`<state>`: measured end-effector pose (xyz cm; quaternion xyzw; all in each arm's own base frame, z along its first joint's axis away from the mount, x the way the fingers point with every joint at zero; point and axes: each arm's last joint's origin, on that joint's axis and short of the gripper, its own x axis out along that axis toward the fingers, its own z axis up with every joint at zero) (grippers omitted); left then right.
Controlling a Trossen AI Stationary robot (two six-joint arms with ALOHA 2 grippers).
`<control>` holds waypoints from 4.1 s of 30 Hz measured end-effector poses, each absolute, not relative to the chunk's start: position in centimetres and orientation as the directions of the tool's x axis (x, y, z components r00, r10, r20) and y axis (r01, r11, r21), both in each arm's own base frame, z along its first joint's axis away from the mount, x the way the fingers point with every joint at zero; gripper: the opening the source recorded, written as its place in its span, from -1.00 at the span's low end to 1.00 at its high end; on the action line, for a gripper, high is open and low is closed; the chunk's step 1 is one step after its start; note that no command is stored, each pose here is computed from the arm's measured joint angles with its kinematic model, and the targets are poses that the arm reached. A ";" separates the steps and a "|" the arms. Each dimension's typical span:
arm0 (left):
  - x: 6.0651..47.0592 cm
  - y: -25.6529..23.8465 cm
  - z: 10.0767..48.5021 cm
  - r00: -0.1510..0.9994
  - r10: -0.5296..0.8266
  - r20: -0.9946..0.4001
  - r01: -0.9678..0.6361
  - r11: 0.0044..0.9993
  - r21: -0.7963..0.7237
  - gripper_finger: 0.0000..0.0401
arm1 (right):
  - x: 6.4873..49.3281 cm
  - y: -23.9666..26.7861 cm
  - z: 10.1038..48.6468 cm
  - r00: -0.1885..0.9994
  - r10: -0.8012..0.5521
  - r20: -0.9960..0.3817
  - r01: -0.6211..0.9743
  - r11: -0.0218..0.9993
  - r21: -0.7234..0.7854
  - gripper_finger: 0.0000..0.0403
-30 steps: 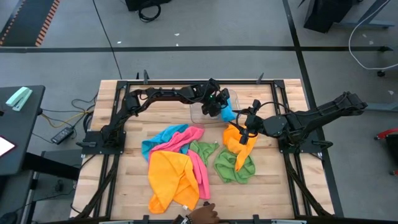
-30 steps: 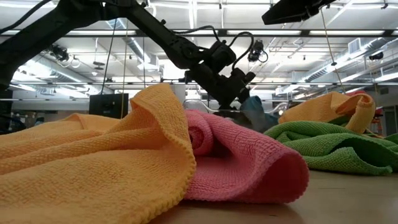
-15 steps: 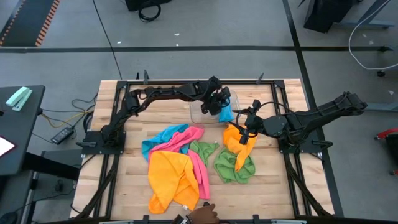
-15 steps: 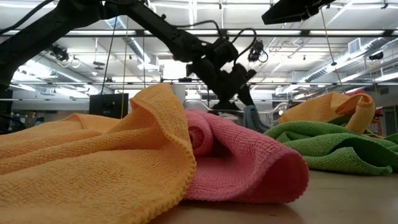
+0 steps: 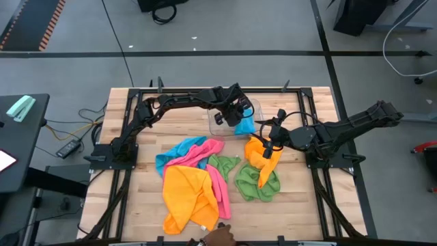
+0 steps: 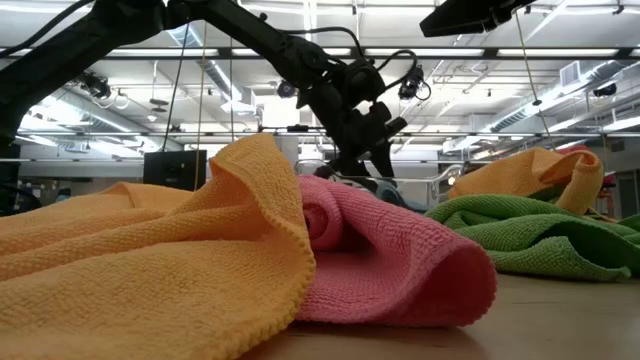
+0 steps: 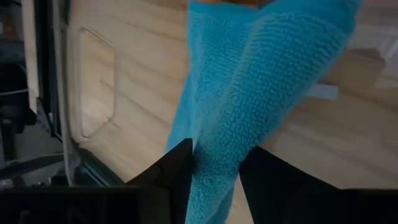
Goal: Fold microfiber towels
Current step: Put the folded blue microfiber cloth into the transparent bin, then fold the left yellow microfiber cloth
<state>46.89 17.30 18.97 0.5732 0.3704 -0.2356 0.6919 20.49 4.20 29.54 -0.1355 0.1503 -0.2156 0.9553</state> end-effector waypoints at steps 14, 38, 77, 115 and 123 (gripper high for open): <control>46.4 17.0 17.9 0.506 0.167 -0.846 0.859 -0.017 0.511 -0.34 | 20.5 4.2 29.5 0.860 -0.453 -0.233 0.367 0.868 -0.333 0.12; 46.2 15.1 17.9 0.413 0.228 -0.882 0.836 0.289 0.466 -0.80 | 20.3 4.1 29.7 0.862 -0.453 -0.227 0.362 0.864 -0.351 0.12; 46.3 13.6 20.6 0.436 0.354 -0.827 0.723 0.409 0.556 -0.04 | 19.8 4.0 29.4 0.849 -0.457 -0.266 0.365 0.870 -0.332 0.12; 38.3 -10.6 25.3 0.077 0.231 -0.970 0.154 0.958 0.241 -0.61 | 22.3 6.9 23.7 0.906 -0.030 -0.422 0.009 0.999 -0.051 0.12; 37.0 -14.7 25.4 0.150 0.302 -0.942 0.116 0.940 0.320 -0.68 | 23.8 7.6 22.8 0.913 0.051 -0.404 -0.083 0.995 -0.063 0.08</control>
